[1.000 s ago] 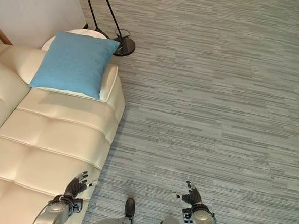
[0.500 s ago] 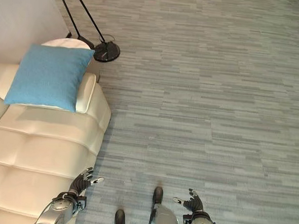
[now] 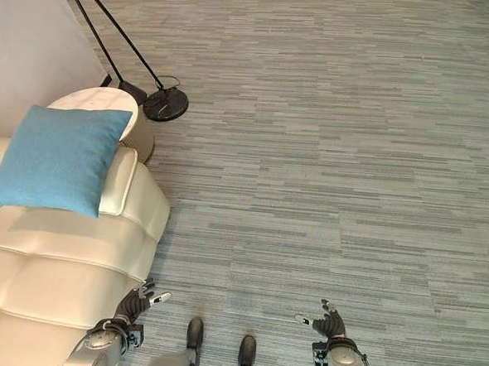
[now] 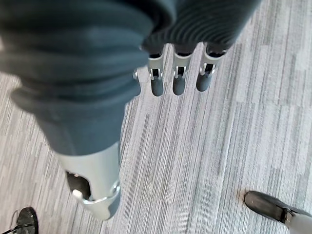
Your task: Pick up all the scattered cushions and arrange them neatly on the sofa.
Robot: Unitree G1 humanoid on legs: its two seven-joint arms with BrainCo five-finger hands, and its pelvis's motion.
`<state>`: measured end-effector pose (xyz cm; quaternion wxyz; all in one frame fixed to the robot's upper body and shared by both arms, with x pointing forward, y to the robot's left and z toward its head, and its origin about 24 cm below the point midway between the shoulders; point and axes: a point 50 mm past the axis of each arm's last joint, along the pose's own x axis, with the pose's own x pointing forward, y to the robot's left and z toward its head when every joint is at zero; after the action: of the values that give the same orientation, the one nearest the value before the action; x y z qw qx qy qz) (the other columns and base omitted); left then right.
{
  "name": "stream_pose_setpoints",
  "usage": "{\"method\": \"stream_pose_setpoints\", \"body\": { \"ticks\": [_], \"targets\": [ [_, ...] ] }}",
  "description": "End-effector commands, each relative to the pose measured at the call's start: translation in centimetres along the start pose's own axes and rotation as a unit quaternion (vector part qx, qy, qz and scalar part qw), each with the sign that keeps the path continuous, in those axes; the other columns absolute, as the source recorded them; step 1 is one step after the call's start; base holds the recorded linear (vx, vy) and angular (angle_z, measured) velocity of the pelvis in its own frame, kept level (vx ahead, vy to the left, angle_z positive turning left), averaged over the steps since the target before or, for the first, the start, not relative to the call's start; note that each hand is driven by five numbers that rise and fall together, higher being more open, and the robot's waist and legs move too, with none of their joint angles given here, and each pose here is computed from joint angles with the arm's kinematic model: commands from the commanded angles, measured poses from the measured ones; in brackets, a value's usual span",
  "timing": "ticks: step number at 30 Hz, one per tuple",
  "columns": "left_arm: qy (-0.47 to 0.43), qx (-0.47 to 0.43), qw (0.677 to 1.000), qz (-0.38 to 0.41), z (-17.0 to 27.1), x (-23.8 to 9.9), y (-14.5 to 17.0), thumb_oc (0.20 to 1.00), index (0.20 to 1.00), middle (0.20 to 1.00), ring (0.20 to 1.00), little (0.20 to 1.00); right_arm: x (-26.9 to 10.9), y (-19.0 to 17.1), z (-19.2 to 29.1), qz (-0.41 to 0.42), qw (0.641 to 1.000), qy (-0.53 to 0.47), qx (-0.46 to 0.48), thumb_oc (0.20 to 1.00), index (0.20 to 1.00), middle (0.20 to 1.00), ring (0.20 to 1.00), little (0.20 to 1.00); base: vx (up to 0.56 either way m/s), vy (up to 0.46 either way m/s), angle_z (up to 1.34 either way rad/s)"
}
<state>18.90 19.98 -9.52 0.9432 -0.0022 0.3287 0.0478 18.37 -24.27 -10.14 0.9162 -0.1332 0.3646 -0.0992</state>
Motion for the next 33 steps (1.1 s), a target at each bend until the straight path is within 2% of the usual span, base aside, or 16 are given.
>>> {"method": "stream_pose_setpoints", "body": {
  "ticks": [1,13,24,29,33],
  "targets": [
    [-0.038,-0.008,0.999,0.018,1.5,0.1,1.1,1.0,1.0,1.0,1.0,1.0,-0.2,-1.0,0.0,-0.018,1.0,-0.013,-0.004,1.0,1.0,1.0,1.0,1.0,0.36,0.26,-0.11],
    [-0.017,0.012,0.999,0.034,0.7,-0.1,2.7,1.0,1.0,1.0,1.0,1.0,-0.5,1.3,-1.1,0.016,1.0,0.015,0.018,1.0,1.0,1.0,1.0,1.0,0.3,0.203,-0.08],
    [-0.034,0.013,0.999,0.028,1.5,0.3,2.0,1.0,1.0,1.0,1.0,1.0,-0.7,1.0,-0.9,0.008,0.999,0.007,0.043,1.0,1.0,1.0,1.0,1.0,0.36,-0.062,0.38],
    [-0.017,0.022,0.999,0.034,0.6,0.1,2.2,1.0,1.0,1.0,1.0,1.0,-0.5,0.7,0.5,0.015,0.999,-0.025,0.031,1.0,1.0,1.0,1.0,1.0,0.33,-0.134,0.62],
    [-0.034,0.034,0.998,0.042,1.5,0.2,2.2,1.0,1.0,1.0,1.0,1.0,-0.5,-0.1,3.7,0.008,0.995,-0.093,0.019,1.0,1.0,1.0,1.0,1.0,0.3,-0.12,0.3]
  ]
}}
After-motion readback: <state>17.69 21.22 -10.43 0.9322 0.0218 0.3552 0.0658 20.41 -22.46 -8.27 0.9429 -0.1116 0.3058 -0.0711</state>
